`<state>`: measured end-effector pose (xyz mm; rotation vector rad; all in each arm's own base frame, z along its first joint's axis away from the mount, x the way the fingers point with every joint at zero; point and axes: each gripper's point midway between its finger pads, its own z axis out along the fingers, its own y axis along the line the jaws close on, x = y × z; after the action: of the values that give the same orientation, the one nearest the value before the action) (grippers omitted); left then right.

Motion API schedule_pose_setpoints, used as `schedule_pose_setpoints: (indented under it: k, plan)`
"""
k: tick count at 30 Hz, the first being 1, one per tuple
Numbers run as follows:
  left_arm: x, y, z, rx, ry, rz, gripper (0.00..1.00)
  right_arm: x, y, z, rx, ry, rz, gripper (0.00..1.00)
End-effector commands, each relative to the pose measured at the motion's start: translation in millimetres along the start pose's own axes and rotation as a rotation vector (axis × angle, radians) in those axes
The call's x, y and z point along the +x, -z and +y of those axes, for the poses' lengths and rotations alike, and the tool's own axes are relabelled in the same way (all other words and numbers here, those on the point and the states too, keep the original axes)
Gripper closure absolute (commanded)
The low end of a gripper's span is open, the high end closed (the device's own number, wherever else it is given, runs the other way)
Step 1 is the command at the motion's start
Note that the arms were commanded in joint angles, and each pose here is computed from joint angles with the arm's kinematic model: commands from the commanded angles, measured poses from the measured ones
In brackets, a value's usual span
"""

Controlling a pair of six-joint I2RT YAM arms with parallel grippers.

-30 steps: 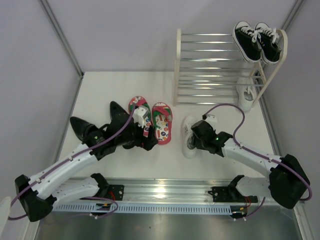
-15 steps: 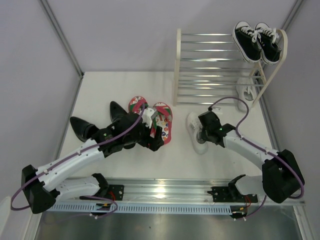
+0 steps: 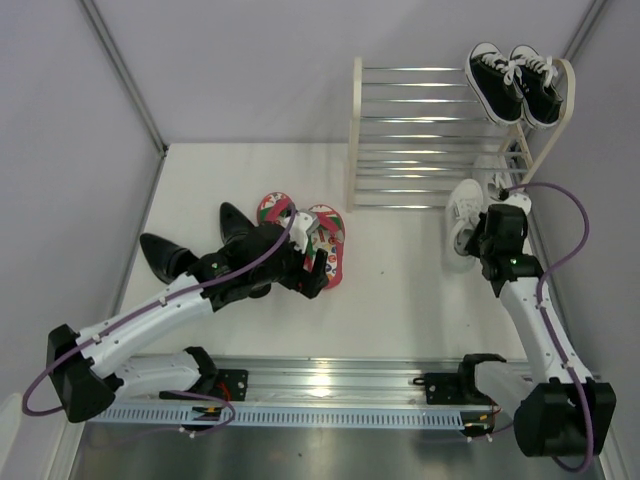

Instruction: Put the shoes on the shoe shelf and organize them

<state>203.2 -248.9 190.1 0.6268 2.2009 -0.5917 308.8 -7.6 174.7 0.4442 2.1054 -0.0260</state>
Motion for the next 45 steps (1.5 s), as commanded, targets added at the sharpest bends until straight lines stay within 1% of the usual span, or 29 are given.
schedule_pose_setpoints:
  k: [1, 2, 7, 12, 14, 19, 21, 22, 23, 24, 26, 31, 33, 38, 45]
  plan:
    - [-24.5, 2.6, -8.3, 0.020, -0.024, -0.060, 0.01, -24.3, -16.4, 3.6, -0.095, 0.018, -0.056, 1.00]
    - [-24.9, 2.8, -7.8, 0.017, -0.024, -0.060, 0.01, -21.4, -23.1, 4.2, -0.111, 0.026, -0.034, 1.00]
    - [-23.9, 2.0, -3.7, -0.004, -0.034, -0.057, 0.01, -31.1, -36.7, -1.3, -0.117, 0.085, -0.028, 1.00]
    - [-21.8, -1.1, -1.4, -0.015, -0.044, -0.044, 0.01, -31.2, -53.6, -3.2, -0.105, 0.095, -0.008, 1.00]
    - [-21.7, -2.1, -1.1, -0.018, -0.046, -0.042, 0.01, -40.6, -58.4, -3.9, -0.102, 0.075, -0.036, 1.00]
    - [-16.3, -5.0, -1.1, -0.016, -0.049, -0.016, 0.01, -48.6, -80.5, -3.3, -0.097, 0.088, -0.048, 1.00]
    - [-14.3, -5.3, 1.1, -0.025, -0.055, -0.010, 0.01, -58.6, -87.7, -2.7, -0.098, 0.086, -0.079, 1.00]
    - [-14.5, -5.5, 1.9, -0.030, -0.062, -0.010, 0.01, -60.7, -91.5, -3.0, -0.096, 0.081, -0.083, 1.00]
    - [-13.7, -6.0, 4.0, -0.040, -0.067, -0.008, 0.01, -55.0, -100.8, -2.3, -0.112, 0.077, -0.057, 1.00]
    - [-13.8, -6.0, 5.8, -0.048, -0.070, -0.008, 0.01, -63.8, -104.1, -1.0, -0.116, 0.074, -0.072, 1.00]
    - [-14.3, -7.7, 7.5, -0.057, -0.082, -0.005, 0.01, -62.7, -115.9, -2.2, -0.106, 0.075, -0.057, 1.00]
    - [-18.8, -12.3, 8.9, -0.070, -0.093, -0.009, 0.01, -84.3, -134.1, -3.1, -0.107, 0.071, -0.108, 1.00]
    - [-20.4, -15.2, 9.4, -0.076, -0.093, -0.010, 0.01, -82.3, -144.8, -2.0, -0.117, 0.066, -0.094, 1.00]
    - [-25.6, -18.9, 7.0, -0.066, -0.094, -0.030, 0.01, -96.1, -158.4, 5.0, -0.145, 0.055, -0.124, 1.00]
    - [-23.5, -26.4, 7.2, -0.066, -0.112, -0.013, 0.01, -102.8, -176.4, 7.6, -0.146, 0.061, -0.127, 1.00]
